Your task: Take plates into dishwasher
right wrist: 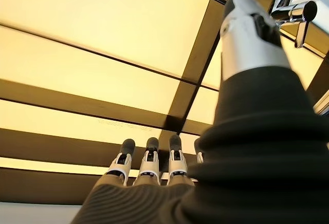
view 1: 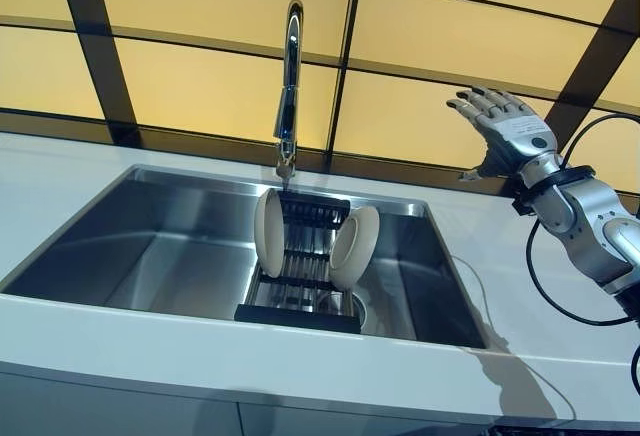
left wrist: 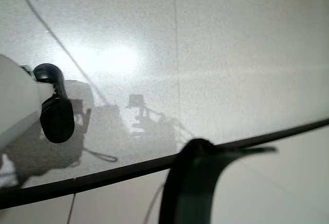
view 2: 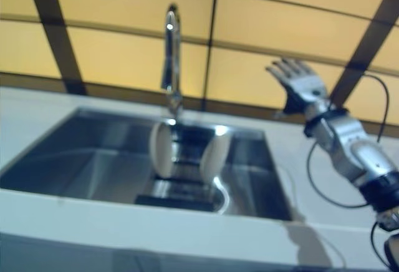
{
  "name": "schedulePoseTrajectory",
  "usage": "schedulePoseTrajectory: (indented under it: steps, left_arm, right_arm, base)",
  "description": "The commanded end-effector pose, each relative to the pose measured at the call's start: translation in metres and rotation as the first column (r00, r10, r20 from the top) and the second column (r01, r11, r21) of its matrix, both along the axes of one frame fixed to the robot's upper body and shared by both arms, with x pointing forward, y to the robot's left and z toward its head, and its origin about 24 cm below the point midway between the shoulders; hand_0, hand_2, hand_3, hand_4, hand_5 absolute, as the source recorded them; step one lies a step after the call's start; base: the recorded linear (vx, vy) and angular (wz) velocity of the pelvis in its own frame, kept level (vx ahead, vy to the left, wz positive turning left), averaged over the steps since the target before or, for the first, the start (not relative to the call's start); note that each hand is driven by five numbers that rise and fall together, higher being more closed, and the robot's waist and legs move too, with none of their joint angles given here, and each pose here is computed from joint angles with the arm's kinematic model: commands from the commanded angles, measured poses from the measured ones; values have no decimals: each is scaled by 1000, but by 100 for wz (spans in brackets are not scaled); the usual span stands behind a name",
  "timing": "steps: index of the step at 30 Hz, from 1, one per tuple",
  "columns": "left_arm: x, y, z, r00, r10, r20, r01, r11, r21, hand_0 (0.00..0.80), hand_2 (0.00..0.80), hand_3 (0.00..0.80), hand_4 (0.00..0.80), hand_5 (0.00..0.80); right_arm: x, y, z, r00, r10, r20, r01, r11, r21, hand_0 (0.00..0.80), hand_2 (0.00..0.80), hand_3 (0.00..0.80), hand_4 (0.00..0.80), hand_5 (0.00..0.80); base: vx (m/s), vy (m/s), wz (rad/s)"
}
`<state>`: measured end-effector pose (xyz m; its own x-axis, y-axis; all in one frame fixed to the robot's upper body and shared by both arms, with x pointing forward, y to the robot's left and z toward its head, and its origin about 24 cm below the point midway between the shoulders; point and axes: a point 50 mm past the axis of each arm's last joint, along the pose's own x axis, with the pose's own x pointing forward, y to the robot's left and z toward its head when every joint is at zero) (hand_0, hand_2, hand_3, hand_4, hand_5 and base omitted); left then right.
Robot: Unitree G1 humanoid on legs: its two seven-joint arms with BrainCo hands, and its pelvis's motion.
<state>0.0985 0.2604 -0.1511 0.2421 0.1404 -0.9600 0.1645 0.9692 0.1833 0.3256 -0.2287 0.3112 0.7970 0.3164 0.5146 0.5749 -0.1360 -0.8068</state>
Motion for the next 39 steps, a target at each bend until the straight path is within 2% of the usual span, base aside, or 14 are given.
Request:
schedulePoseTrajectory:
  steps: [1, 5, 6, 7, 8, 9, 10, 12, 14, 19, 25, 29, 33, 39]
  left_arm:
    - [12, 6, 5, 998, -59, 7, 59, 998, 29, 0, 0, 0, 0, 0]
    - [13, 7, 6, 998, -62, 13, 61, 998, 32, 0, 0, 0, 0, 0]
    - [14, 8, 6, 998, -62, 16, 61, 998, 33, 0, 0, 0, 0, 0]
    - [15, 8, 7, 998, -59, 21, 58, 998, 33, 0, 0, 0, 0, 0]
    - [15, 9, 7, 998, -60, 21, 59, 998, 34, 0, 0, 0, 0, 0]
    - [16, 9, 7, 998, -57, 25, 56, 998, 33, 0, 0, 0, 0, 0]
    - [17, 9, 7, 998, -57, 27, 56, 998, 33, 0, 0, 0, 0, 0]
    - [16, 10, 7, 998, -59, 30, 58, 998, 33, 0, 0, 0, 0, 0]
    - [15, 11, 7, 998, -59, 30, 58, 998, 34, 0, 0, 0, 0, 0]
    - [12, 11, 6, 998, -64, 24, 63, 997, 34, 0, 0, 0, 0, 0]
    - [9, 11, 5, 998, -69, 15, 68, 997, 35, 0, 0, 0, 0, 0]
    - [9, 11, 5, 998, -69, 13, 68, 997, 36, 0, 0, 0, 0, 0]
    - [5, 10, 3, 998, -58, 8, 57, 998, 32, 0, 0, 0, 0, 0]
    - [5, 10, 3, 999, -51, 9, 50, 998, 34, 0, 0, 0, 0, 0]
  right_arm:
    - [-9, 0, 15, 996, 5, 92, 6, 993, -122, 0, 0, 0, 0, 0]
    - [-5, -7, 10, 1000, -9, 16, 9, 1000, -18, 0, 0, 0, 0, 0]
    - [-2, -14, 6, 997, -5, -74, 15, 991, 130, 0, 0, 0, 0, 0]
    - [5, -25, -6, 977, 44, -208, 37, 928, 371, 0, 0, 0, 0, 0]
    - [4, -25, -6, 977, 44, -208, 38, 927, 373, 0, 0, 0, 0, 0]
    - [11, -33, -24, 936, 130, -326, 84, 819, 568, 0, 0, 0, 0, 0]
    - [13, -35, -33, 914, 172, -367, 110, 766, 633, 0, 0, 0, 0, 0]
    - [20, -41, -55, 859, 281, -429, 186, 609, 771, 0, 0, 0, 0, 0]
    - [23, -42, -63, 836, 321, -445, 222, 544, 809, 0, 0, 0, 0, 0]
    - [34, -41, -86, 757, 461, -464, 352, 311, 883, 0, 0, 0, 0, 0]
    - [38, -30, -116, 651, 610, -452, 508, 92, 856, 0, 0, 0, 0, 0]
    - [39, -27, -125, 622, 643, -448, 554, 44, 832, 0, 0, 0, 0, 0]
    - [42, -22, -135, 607, 695, -385, 615, -104, 781, 0, 0, 0, 0, 0]
    - [43, -16, -133, 608, 727, -317, 630, -200, 750, 0, 0, 0, 0, 0]
  base:
    - [0, 0, 0]
    - [-15, -18, 6]
    - [-38, -17, 6]
    - [-34, -15, 5]
    - [-40, -4, 10]
    - [-27, 9, 8]
    - [-37, 18, 7]
    - [0, 0, 0]
    - [0, 0, 0]
    - [0, 0, 0]
    - [0, 0, -1]
    - [0, 0, 0]
    - [3, 8, 0]
    - [0, 0, 0]
